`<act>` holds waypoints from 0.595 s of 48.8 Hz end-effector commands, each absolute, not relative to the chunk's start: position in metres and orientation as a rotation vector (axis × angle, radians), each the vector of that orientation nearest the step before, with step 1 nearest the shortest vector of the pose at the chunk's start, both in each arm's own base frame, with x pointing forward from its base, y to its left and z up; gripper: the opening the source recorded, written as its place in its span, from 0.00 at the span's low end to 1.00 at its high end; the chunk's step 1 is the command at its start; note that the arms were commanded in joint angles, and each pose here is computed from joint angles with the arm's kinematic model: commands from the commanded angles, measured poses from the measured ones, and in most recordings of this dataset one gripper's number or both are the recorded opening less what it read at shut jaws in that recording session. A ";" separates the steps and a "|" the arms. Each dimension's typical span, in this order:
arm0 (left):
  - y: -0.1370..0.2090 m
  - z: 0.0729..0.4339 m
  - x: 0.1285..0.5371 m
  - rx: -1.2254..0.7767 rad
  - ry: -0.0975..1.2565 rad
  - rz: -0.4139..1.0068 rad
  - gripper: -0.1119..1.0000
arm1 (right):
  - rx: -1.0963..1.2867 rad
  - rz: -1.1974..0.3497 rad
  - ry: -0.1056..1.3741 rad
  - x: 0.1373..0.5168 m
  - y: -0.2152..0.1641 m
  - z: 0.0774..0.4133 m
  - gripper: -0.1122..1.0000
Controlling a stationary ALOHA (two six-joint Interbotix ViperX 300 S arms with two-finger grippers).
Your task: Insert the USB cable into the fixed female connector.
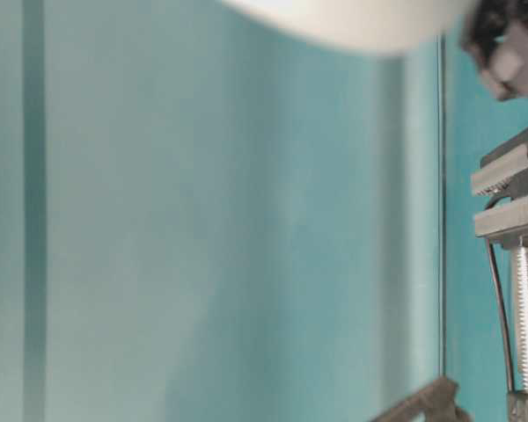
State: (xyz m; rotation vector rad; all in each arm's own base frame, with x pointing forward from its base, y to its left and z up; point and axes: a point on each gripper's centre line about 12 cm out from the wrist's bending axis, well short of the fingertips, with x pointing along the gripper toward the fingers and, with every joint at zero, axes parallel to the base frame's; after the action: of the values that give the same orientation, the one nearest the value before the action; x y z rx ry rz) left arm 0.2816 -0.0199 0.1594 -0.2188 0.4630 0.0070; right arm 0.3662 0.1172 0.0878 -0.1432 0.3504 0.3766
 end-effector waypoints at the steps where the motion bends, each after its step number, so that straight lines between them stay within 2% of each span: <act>1: -0.021 0.170 0.276 -0.220 0.430 -0.004 1.00 | -0.132 0.378 0.304 0.372 0.120 0.092 0.67; 11: -0.019 0.182 0.250 -0.231 0.400 -0.011 1.00 | -0.128 0.378 0.304 0.379 0.122 0.078 0.67; 29: -0.019 0.195 0.225 -0.242 0.459 -0.019 1.00 | -0.097 0.316 0.347 0.383 0.114 0.068 0.67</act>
State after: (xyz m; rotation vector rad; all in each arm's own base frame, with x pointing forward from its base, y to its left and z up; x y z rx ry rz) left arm 0.2254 -0.0179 0.1874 -0.2319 0.4730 -0.0126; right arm 0.3792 0.1157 0.0602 -0.1098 0.3665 0.3339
